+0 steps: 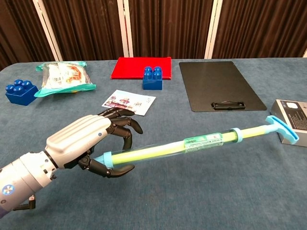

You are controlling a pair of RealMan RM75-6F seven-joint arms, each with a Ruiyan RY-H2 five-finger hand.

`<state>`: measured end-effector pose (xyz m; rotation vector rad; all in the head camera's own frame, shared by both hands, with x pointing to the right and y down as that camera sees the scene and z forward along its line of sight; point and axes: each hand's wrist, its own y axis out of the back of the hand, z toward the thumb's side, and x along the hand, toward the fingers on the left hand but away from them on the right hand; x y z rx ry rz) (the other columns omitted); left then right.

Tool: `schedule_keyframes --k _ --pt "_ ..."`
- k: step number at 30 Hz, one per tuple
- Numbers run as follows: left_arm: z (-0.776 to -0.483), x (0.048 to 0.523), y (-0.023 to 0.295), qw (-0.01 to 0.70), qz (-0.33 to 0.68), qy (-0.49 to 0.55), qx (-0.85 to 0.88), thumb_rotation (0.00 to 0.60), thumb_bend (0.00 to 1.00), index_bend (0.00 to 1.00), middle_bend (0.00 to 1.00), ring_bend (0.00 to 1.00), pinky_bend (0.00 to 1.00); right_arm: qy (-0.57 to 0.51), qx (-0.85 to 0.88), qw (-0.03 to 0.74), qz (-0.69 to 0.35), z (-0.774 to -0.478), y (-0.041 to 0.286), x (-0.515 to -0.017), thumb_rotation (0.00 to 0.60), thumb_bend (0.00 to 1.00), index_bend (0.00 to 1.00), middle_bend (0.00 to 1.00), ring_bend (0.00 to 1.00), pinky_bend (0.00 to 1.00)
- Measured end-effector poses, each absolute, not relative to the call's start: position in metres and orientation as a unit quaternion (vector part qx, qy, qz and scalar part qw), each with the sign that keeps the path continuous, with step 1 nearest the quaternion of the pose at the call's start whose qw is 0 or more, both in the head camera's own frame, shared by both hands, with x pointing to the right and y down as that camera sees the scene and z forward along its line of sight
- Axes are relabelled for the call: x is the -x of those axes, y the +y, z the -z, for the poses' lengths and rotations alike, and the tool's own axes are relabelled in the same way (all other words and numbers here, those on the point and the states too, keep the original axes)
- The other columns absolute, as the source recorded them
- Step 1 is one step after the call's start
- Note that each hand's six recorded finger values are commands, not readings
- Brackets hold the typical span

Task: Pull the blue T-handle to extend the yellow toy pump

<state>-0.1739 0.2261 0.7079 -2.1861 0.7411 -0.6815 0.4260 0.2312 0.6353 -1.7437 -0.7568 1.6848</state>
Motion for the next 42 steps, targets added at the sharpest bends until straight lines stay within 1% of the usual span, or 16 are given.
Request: schedule_keyframes --k 11,18,23,30,37,42 --pt "-0.711 0.172 0.229 0.355 0.257 0.273 0.856 0.600 0.63 0.75 0.24 0.06 0.00 -0.319 0.656 0.366 -0.577 -0.616 0.231 -0.399 0.600 0.24 0.22 0.00 0.00 0.00" --pt "-0.711 0.167 0.229 0.343 0.244 0.276 0.864 0.600 0.63 0.75 0.27 0.09 0.00 -0.325 0.674 0.348 -0.565 -0.621 0.237 -0.390 0.600 0.23 0.21 0.00 0.00 0.00" --pt "-0.709 0.167 0.225 0.350 0.230 0.281 0.864 0.600 0.63 0.75 0.28 0.09 0.00 -0.319 0.689 0.338 -0.555 -0.622 0.242 -0.382 0.600 0.24 0.22 0.00 0.00 0.00" --pt "-0.704 0.165 0.224 0.313 0.188 0.288 0.885 0.600 0.62 0.76 0.29 0.09 0.00 -0.318 0.723 0.304 -0.532 -0.619 0.248 -0.374 0.600 0.24 0.21 0.00 0.00 0.00" --pt "-0.703 0.160 0.229 0.277 0.157 0.281 0.905 0.600 0.62 0.76 0.29 0.09 0.00 -0.318 0.737 0.306 -0.512 -0.613 0.251 -0.369 0.600 0.24 0.22 0.00 0.00 0.00" --pt "-0.710 0.158 0.231 0.275 0.163 0.265 0.910 0.600 0.62 0.76 0.29 0.09 0.00 -0.326 0.733 0.317 -0.507 -0.606 0.247 -0.372 0.600 0.24 0.21 0.00 0.00 0.00"
